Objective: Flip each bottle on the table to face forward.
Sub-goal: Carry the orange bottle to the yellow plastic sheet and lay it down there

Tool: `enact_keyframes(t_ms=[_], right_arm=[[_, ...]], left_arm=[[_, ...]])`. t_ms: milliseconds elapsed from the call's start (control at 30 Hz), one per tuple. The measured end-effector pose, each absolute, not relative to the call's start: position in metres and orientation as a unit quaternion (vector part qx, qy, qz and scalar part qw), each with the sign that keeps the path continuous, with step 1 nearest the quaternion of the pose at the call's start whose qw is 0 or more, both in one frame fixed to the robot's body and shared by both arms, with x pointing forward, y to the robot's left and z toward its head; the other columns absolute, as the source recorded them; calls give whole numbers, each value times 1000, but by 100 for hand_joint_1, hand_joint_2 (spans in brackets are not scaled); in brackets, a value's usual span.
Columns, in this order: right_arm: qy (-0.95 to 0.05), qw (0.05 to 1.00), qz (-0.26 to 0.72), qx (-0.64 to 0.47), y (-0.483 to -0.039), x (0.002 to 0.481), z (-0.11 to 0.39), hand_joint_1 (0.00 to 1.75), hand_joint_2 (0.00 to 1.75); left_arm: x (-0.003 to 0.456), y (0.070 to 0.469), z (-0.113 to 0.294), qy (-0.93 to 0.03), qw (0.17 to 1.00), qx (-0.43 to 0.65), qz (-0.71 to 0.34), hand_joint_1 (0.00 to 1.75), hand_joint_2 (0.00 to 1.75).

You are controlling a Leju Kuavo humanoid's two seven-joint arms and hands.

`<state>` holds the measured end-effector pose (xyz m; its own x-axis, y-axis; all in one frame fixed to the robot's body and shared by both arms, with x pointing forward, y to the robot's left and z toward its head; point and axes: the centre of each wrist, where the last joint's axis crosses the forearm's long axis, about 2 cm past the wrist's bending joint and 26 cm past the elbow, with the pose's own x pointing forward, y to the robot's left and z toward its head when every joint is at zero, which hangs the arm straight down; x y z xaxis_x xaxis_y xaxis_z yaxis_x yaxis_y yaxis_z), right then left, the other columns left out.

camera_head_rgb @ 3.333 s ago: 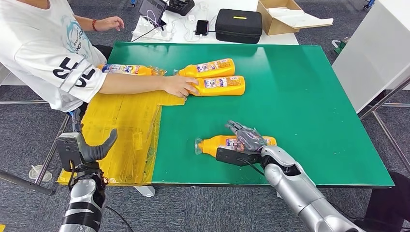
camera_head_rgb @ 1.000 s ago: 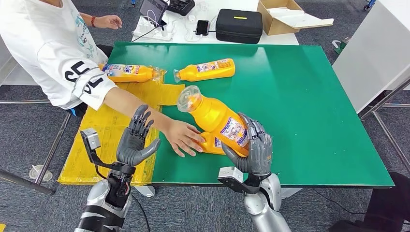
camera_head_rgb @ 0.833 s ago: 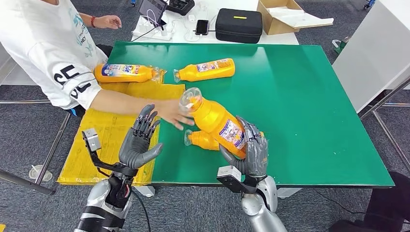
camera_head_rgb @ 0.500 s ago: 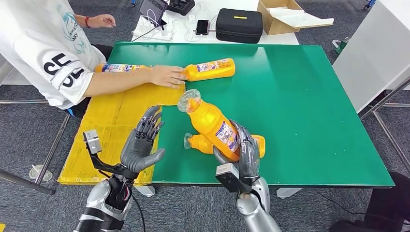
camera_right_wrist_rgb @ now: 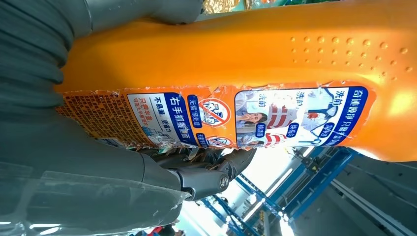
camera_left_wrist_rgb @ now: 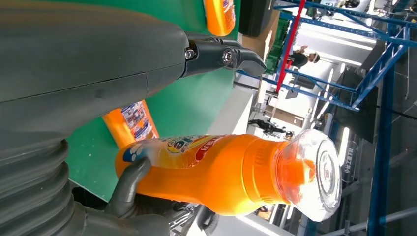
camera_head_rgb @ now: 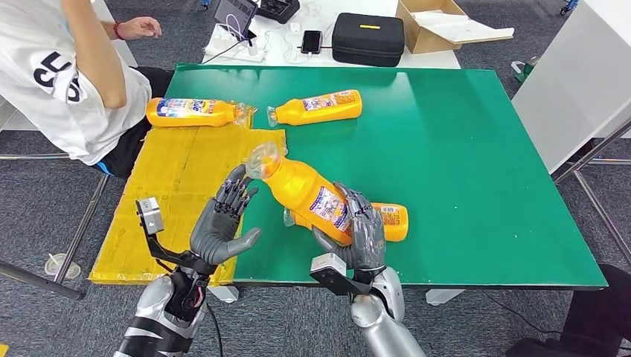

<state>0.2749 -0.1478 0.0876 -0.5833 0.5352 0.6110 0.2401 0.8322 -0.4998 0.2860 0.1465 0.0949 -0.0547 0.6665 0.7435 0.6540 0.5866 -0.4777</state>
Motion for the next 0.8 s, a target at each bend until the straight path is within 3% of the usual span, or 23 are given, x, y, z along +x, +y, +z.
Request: enact_keyframes(t_ms=[800], right_arm=[[-851,430,261,-149,-89,260,65,175,175]], left_arm=[[296,140,89,-687,538,-487,36,0,175]])
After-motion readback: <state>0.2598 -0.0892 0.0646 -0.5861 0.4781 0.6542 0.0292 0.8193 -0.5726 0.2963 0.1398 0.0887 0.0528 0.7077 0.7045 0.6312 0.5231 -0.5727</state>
